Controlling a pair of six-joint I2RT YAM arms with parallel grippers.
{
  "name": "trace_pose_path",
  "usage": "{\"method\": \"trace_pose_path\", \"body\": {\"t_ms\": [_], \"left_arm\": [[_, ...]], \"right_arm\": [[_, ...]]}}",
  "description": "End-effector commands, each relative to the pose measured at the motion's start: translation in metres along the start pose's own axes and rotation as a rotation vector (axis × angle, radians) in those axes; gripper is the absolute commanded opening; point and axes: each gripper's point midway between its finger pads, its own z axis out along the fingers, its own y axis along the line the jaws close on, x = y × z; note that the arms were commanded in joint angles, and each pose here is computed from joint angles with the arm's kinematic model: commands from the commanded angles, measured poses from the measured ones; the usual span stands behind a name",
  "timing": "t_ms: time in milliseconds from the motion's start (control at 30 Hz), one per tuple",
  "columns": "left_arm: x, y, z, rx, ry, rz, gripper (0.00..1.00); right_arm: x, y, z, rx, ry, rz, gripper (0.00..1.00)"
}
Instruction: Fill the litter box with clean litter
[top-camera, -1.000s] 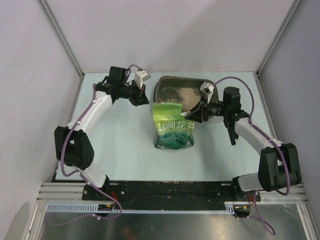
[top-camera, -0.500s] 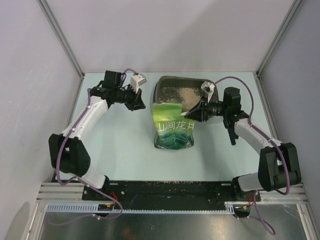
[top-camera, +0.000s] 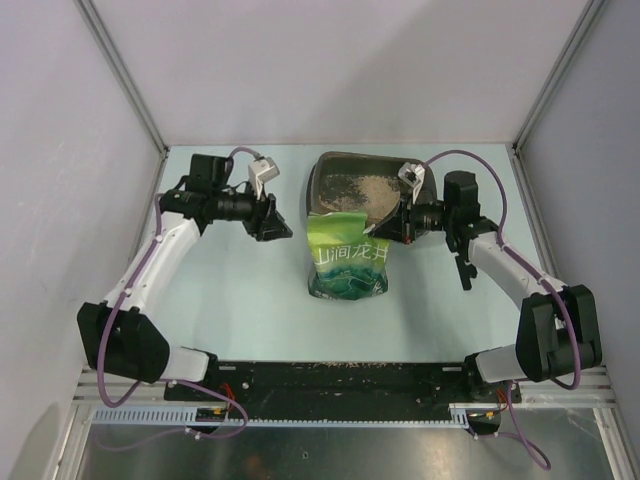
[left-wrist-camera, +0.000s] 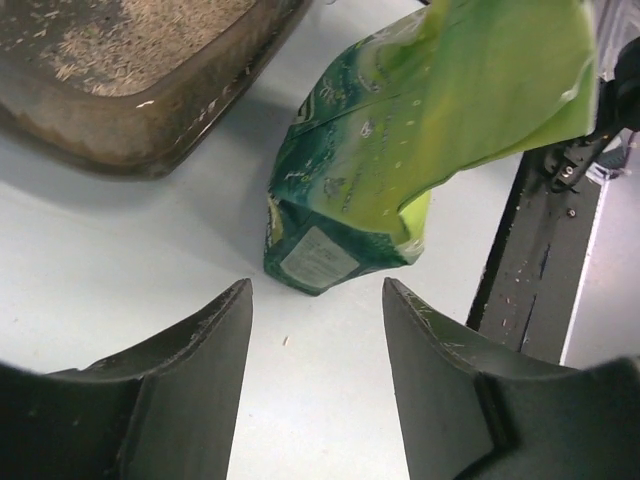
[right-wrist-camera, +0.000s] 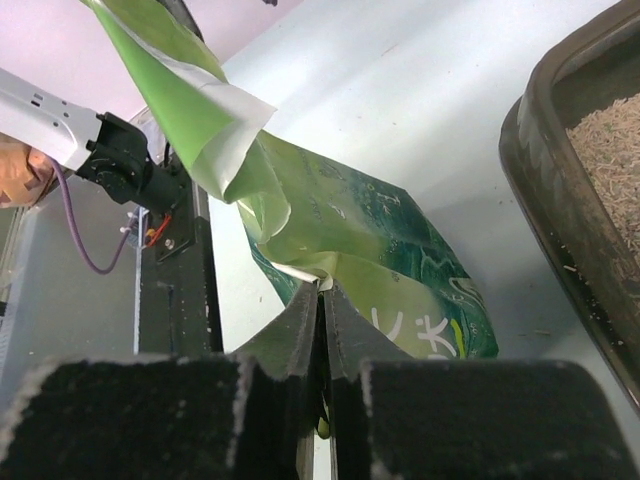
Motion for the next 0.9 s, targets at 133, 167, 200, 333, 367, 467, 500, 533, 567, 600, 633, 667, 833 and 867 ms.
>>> {"method": "trace_pose_path", "body": {"t_ms": [133, 167, 200, 333, 367, 467, 500, 533, 567, 600, 633, 667, 833, 867], "left_arm": [[-0.031, -0.016, 0.015, 0.049, -0.141, 0.084, 0.62], [-0.028, -0.014, 0.02, 0.05, -0.14, 0.069, 0.62], [-0.033, -0.013, 0.022, 0.047, -0.16, 0.067, 0.62], [-0.035, -0.024, 0.041, 0.094, -0.164, 0.057, 0.63], [-0.037, -0.026, 0.043, 0.104, -0.172, 0.054, 0.63], [-0.041, -0.029, 0.052, 0.129, -0.181, 0.031, 0.63], [-0.043, -0.029, 0.054, 0.132, -0.185, 0.026, 0.63], [-0.041, -0.03, 0.057, 0.149, -0.18, 0.011, 0.63], [-0.043, -0.031, 0.059, 0.161, -0.185, 0.016, 0.63], [-0.043, -0.032, 0.06, 0.173, -0.183, 0.015, 0.63], [-0.043, -0.035, 0.06, 0.188, -0.182, 0.017, 0.63], [-0.044, -0.033, 0.059, 0.176, -0.187, 0.019, 0.63], [-0.032, -0.001, 0.02, 0.048, -0.222, -0.067, 0.65], [-0.022, 0.002, 0.014, 0.034, -0.196, -0.053, 0.68]], "right_arm": [[-0.008, 0.014, -0.003, -0.017, 0.057, 0.025, 0.0], [-0.008, 0.013, -0.004, -0.013, 0.058, 0.028, 0.0], [-0.007, 0.013, -0.004, -0.011, 0.062, 0.036, 0.0], [-0.007, 0.008, -0.002, 0.001, 0.067, 0.051, 0.0], [-0.007, 0.007, -0.002, 0.001, 0.069, 0.052, 0.0], [-0.006, 0.006, -0.002, 0.007, 0.077, 0.069, 0.0], [-0.005, 0.006, -0.003, 0.008, 0.079, 0.073, 0.0], [-0.006, 0.006, -0.003, 0.009, 0.079, 0.071, 0.0], [-0.005, 0.005, -0.003, 0.014, 0.08, 0.076, 0.0], [-0.005, 0.005, -0.003, 0.015, 0.08, 0.076, 0.0], [-0.005, 0.004, -0.003, 0.018, 0.079, 0.077, 0.0], [-0.007, 0.003, -0.005, 0.022, 0.073, 0.069, 0.0], [-0.008, 0.003, -0.008, 0.037, 0.072, 0.049, 0.0], [-0.007, 0.003, -0.009, 0.042, 0.076, 0.052, 0.0]]}}
